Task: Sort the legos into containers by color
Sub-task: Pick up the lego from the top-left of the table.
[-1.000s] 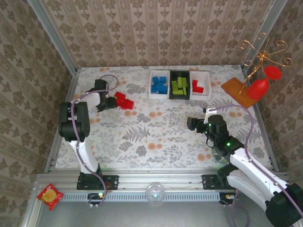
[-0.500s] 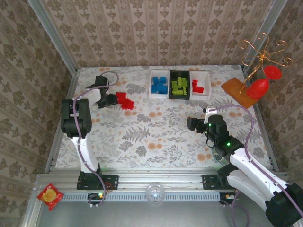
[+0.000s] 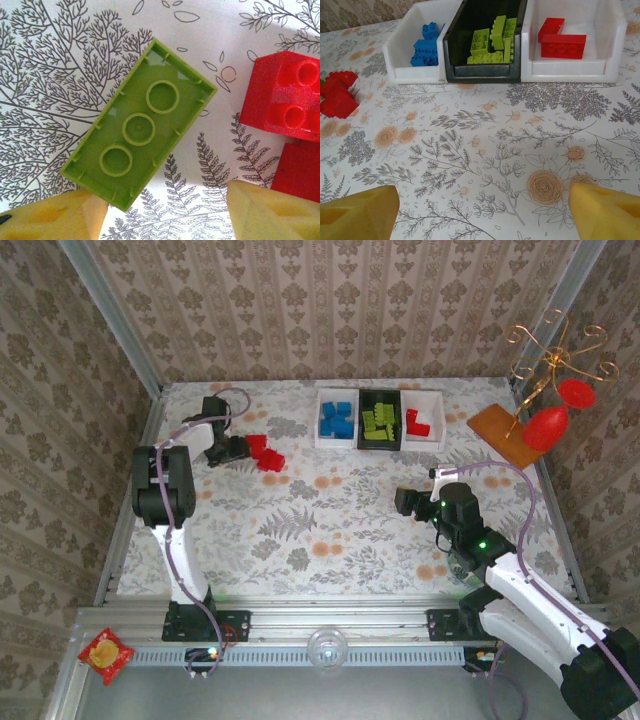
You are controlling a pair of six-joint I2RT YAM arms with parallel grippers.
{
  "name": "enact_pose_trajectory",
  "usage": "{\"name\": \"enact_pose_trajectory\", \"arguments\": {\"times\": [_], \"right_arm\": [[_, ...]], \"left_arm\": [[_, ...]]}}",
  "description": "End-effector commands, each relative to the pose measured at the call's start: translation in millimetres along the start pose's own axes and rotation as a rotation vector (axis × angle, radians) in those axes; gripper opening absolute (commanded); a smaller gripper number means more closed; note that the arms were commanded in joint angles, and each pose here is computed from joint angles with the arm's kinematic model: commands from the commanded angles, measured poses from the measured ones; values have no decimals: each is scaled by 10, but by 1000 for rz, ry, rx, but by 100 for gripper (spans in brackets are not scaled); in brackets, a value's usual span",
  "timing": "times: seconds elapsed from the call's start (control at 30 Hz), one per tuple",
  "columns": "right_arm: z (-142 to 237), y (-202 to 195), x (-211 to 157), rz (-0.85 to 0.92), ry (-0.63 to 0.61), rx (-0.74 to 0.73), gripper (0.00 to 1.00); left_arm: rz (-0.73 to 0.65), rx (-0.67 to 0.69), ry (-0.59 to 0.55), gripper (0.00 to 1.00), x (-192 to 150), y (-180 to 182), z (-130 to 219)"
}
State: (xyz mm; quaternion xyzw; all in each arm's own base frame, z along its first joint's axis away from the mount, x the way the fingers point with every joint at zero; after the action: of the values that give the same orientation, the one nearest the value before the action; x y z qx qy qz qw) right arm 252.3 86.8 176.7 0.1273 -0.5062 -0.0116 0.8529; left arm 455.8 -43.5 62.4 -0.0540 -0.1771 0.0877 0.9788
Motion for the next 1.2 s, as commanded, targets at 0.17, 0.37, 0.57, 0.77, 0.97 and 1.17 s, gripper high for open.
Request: {"name": "enact_pose_trajectory", "arguments": {"times": [0.17,0.37,0.57,0.77,0.97,1.17], "right_arm": [[-7,-40,-67,-1,16,-13,89],[-9,-42,-65,-2,15,-14,89],[-5,-38,-58,-1,14,-11,89],[-7,-40,-60,-1,14,-13,89],[0,-44,-59,-2,14,-13,89],[6,-43,-53,-1,11,-13,89]], "left_arm": [[-28,46,-2,74,227,43,-49],[-45,78,24,74,255,139,-49],[-69,88,71,75,259,177,-139],[-46,-15,61,81,304,4,-162],[-43,-11,56,84,381,-72,-209],[-38,14,42,85,477,-97,-243]]}}
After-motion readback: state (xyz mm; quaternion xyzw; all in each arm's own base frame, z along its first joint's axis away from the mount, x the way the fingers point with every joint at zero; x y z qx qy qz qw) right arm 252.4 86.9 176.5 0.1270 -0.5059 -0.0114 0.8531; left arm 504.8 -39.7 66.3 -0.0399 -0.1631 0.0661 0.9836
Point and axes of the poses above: each hand's point on the last joint's axis, 136 mm out from that joint toward the fingers, its own z axis back along the fingers, its own y axis along the line the jaws close on, x = y × z, the point moved 4 cm from there along z, back along the fingers
